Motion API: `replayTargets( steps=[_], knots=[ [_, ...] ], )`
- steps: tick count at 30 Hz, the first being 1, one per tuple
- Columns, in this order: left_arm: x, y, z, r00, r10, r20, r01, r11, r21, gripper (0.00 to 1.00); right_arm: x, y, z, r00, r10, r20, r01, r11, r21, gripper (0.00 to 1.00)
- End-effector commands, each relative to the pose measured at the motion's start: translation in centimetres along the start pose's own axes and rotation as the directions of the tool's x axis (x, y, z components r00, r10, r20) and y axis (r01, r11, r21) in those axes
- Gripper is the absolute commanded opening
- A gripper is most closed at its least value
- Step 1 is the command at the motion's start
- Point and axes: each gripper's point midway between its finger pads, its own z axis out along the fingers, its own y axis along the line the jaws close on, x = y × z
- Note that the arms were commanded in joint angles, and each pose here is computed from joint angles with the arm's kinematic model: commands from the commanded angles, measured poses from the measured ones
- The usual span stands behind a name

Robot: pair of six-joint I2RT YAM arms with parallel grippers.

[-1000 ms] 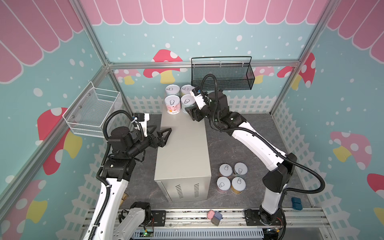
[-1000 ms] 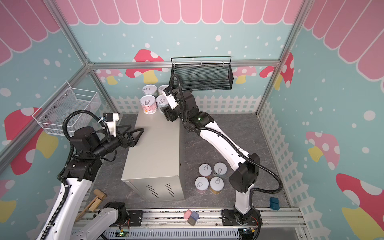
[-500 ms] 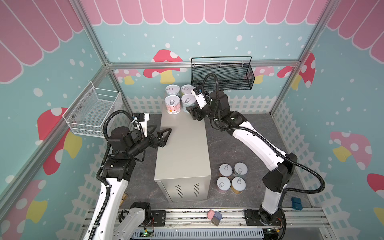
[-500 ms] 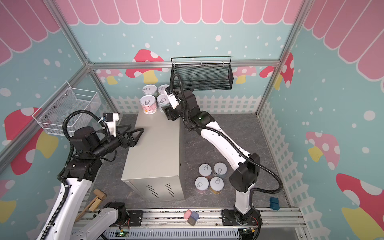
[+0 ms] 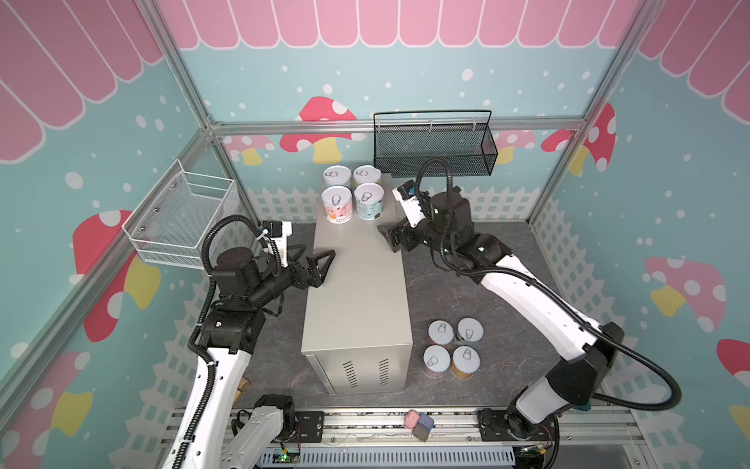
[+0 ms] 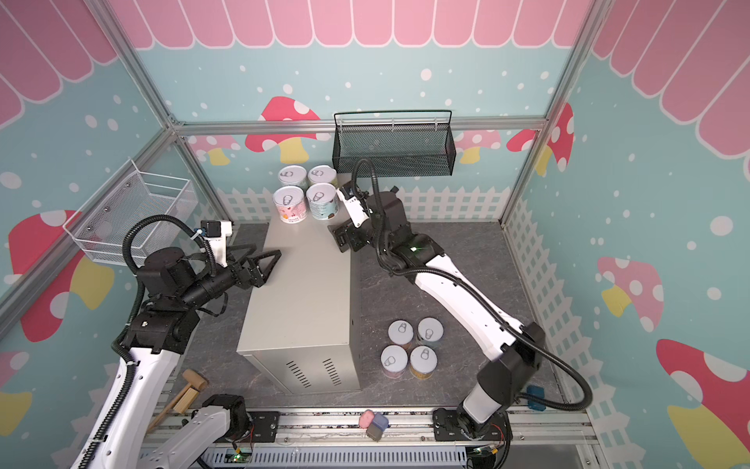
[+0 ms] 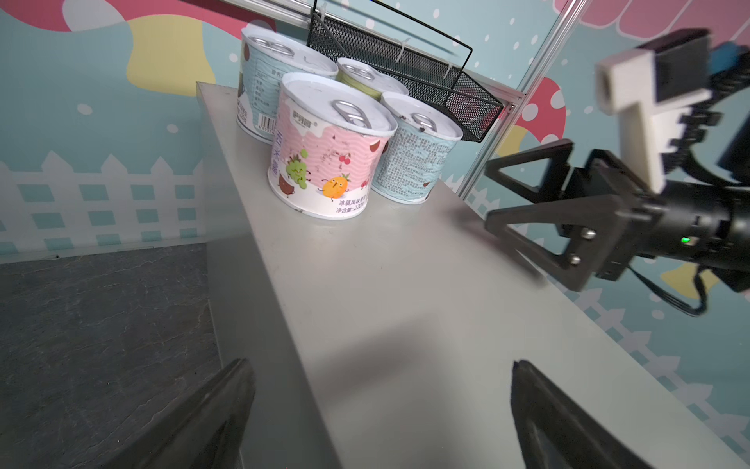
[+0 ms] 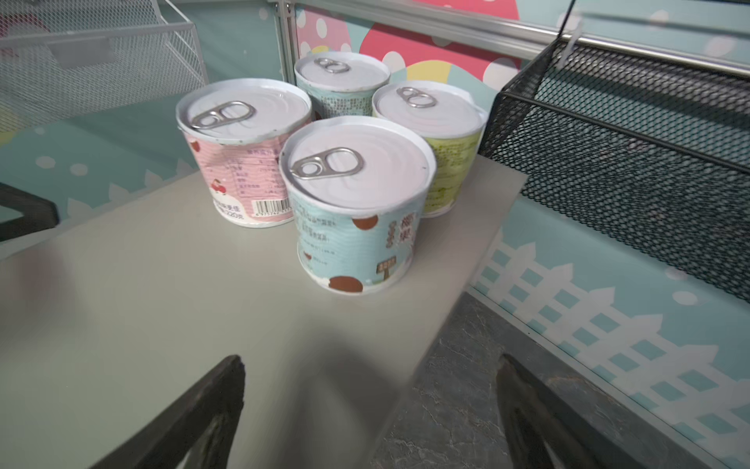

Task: Place and organize the canned foods onto the counter
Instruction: 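Open the right gripper and lift it away from the grouped cans, then lower the right gripper onto a light-blue can in the floor cluster and grasp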

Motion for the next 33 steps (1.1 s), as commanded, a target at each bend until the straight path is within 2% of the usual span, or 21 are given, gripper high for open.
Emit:
replayTargets(
  steps=[1,4,7,11,14,19,24,30,33],
  knots=[
    [-0.6,0.4,0.4,1.000,0.013,0.007,-0.013,1.000,-0.019,0.99,-0.5,-1.4,-5.6,1.000,0.022,0.022,-0.024,0.997,0.069,0.99],
    [-0.8,0.6,0.6,1.000,0.010,0.006,-0.010,0.999,-0.032,0.99,1.7,-1.7,-9.6,0.998,0.060,-0.020,-0.058,0.994,0.098,0.99],
    [-0.9,1.0,0.7,1.000,0.010,0.004,-0.010,0.999,-0.049,0.99,5.5,-2.4,-12.5,0.985,0.127,-0.120,-0.106,0.980,0.167,0.99],
    [-1.3,1.4,0.6,1.000,0.013,0.003,-0.012,0.996,-0.090,0.99,11.9,-2.7,-14.6,0.933,0.241,-0.268,-0.175,0.953,0.248,0.99],
    [-1.6,1.4,0.6,1.000,0.020,-0.006,-0.020,0.994,-0.103,0.99,16.6,-2.5,-15.6,0.889,0.320,-0.328,-0.224,0.928,0.299,0.99],
    [-1.7,1.2,0.4,1.000,0.031,-0.001,-0.031,0.993,-0.113,0.99,22.9,-2.6,-16.3,0.824,0.463,-0.328,-0.323,0.858,0.399,0.99],
    [-1.7,1.0,0.2,0.999,0.037,0.004,-0.036,0.993,-0.114,0.99,27.2,-2.9,-16.8,0.789,0.539,-0.296,-0.372,0.802,0.467,0.99],
    [-1.4,1.0,-0.1,0.999,0.045,0.006,-0.044,0.992,-0.116,0.99,28.0,-4.5,-17.8,0.775,0.591,-0.224,-0.385,0.723,0.574,0.99],
    [-1.2,0.9,-0.3,0.999,0.050,0.008,-0.048,0.992,-0.119,0.99,29.0,-4.6,-17.3,0.763,0.605,-0.229,-0.385,0.709,0.591,0.99]
  ],
)
